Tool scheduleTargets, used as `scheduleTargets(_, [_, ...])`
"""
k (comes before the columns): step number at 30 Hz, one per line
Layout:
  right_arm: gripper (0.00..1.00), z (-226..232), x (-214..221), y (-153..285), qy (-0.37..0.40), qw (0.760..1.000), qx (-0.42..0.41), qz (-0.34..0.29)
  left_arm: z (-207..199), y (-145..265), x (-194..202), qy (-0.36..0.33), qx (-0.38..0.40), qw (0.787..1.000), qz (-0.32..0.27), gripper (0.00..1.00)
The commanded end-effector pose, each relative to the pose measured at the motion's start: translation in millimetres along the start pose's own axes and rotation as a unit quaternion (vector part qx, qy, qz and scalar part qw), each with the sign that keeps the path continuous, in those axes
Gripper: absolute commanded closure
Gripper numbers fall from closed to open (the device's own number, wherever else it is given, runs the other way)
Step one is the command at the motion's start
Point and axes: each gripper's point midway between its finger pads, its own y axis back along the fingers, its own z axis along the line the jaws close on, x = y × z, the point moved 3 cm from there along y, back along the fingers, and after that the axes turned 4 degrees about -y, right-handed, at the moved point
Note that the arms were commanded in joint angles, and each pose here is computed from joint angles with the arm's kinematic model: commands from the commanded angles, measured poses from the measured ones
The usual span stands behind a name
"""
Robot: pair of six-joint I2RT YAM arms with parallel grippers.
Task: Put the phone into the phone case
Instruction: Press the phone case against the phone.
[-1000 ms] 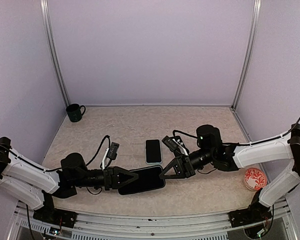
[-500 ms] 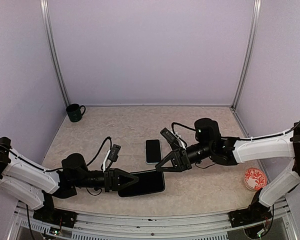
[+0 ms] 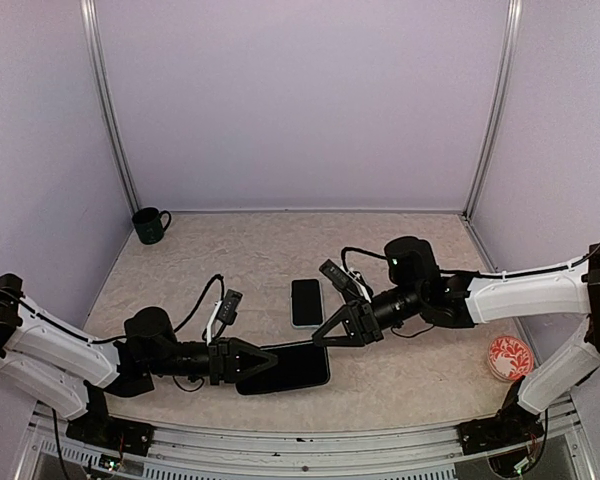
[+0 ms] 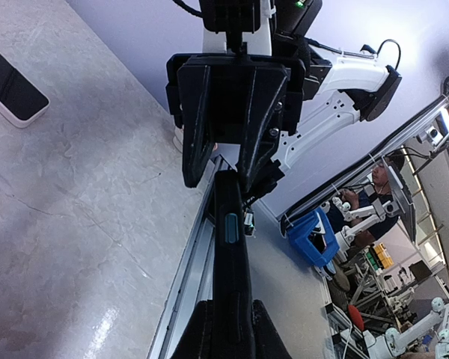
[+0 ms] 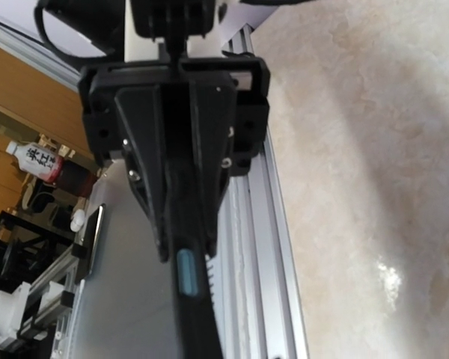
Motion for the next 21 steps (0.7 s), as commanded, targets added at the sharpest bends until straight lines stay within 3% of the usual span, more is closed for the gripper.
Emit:
scheduleTargets(1, [0.75,3,-1,5,0.008,1.0,0.009,0.003,-16,-2,-15,-0.027,0.029,0.999,-0.028,1.0])
scheduleTargets(8, [1.0,-2,0,6,0.013,0.999,0.034,0.009,-12,-4,-15,-0.021,0.017,0.999,-0.028,1.0])
scheduleTargets(19, [0.99,-5,-7,9,0.042,0.995,0.093,-0.008,-8,-4,-16,-0.016,0.005,0.999,-0.031,0.95])
scheduleTargets(21, [0.8,-3,-6,10,0.04,0.995,0.09,-0.01,-8,-4,-16,-0.017,0.006,0.999,-0.03,0.95])
